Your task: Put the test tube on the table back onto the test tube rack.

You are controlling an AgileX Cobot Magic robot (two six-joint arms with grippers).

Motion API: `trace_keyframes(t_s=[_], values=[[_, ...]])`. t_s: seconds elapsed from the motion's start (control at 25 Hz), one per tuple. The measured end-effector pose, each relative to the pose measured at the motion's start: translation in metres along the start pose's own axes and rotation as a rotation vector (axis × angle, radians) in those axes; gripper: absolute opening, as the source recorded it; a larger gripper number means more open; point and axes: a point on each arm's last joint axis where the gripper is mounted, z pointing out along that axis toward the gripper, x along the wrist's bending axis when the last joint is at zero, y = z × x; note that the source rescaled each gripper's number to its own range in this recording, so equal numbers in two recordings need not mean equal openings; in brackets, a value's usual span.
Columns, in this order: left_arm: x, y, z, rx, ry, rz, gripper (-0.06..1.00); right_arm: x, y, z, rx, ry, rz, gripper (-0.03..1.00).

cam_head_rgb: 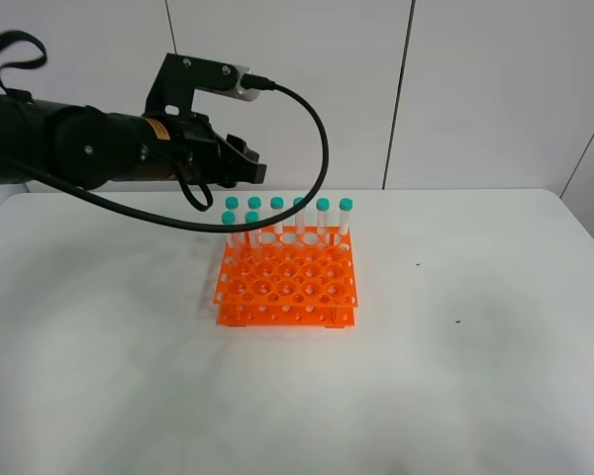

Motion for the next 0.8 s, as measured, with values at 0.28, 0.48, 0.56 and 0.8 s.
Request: trace_keyframes(t_s=[0.28,0.48,0.56,0.8], values=[[0.005,0.007,-0.018,0.178,-0.012,-0.005,0.98,0.0,0.0,0.0,0.0,0.0,0.0,0.89],[0.024,0.017,0.0,0.396,0.004,-0.046,1.0,0.0,0.0,0.0,0.0,0.0,0.0,0.89],[0.034,0.014,0.011,0.513,0.01,-0.067,1.0,0.0,0.0,0.0,0.0,0.0,0.0,0.89],[0.077,-0.023,0.035,0.835,0.065,-0.193,1.0,0.0,0.0,0.0,0.0,0.0,0.0,0.89]])
